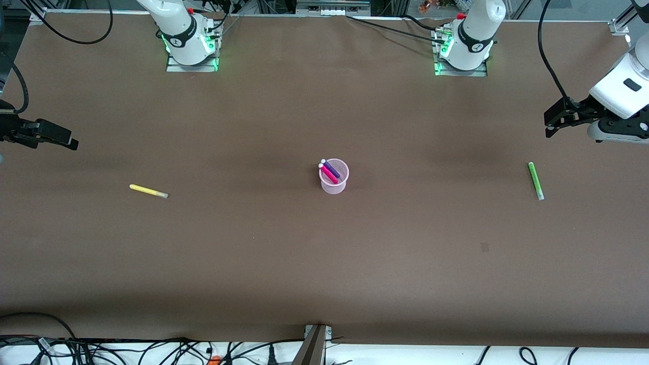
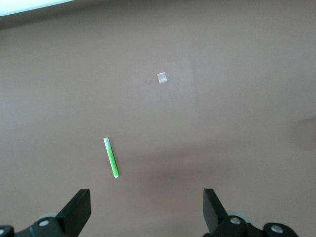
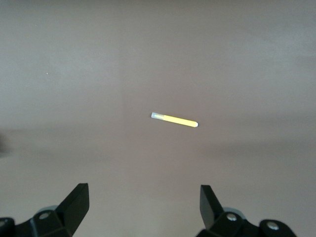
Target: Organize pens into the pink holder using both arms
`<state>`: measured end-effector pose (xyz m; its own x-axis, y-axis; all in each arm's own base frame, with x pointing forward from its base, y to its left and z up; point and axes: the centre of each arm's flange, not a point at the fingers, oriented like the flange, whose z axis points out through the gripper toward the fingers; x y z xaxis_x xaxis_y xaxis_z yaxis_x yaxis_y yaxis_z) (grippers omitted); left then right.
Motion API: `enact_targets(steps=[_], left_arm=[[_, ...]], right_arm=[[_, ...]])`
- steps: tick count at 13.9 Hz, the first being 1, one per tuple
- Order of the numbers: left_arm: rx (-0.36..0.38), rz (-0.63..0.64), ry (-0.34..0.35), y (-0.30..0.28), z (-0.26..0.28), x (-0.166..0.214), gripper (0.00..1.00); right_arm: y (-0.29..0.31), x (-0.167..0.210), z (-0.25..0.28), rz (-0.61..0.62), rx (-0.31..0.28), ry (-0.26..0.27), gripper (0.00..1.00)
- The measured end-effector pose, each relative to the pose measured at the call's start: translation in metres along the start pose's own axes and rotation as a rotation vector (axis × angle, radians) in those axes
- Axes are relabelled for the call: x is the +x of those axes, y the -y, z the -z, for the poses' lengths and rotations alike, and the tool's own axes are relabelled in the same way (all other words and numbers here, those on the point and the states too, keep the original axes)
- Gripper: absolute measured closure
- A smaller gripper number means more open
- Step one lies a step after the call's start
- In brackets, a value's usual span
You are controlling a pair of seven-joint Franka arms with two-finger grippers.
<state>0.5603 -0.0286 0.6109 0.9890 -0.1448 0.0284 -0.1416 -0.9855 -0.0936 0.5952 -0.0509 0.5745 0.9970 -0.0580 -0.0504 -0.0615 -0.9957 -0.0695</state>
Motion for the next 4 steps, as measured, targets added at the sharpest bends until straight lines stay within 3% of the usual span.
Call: enact_targets(steps=[4], left_arm=[[0.0, 0.001, 0.0, 0.0001, 0.0, 0.0, 0.0]], right_arm=[[0.0027, 0.0, -0.0002, 0.004, 0.001, 0.001, 0.0]])
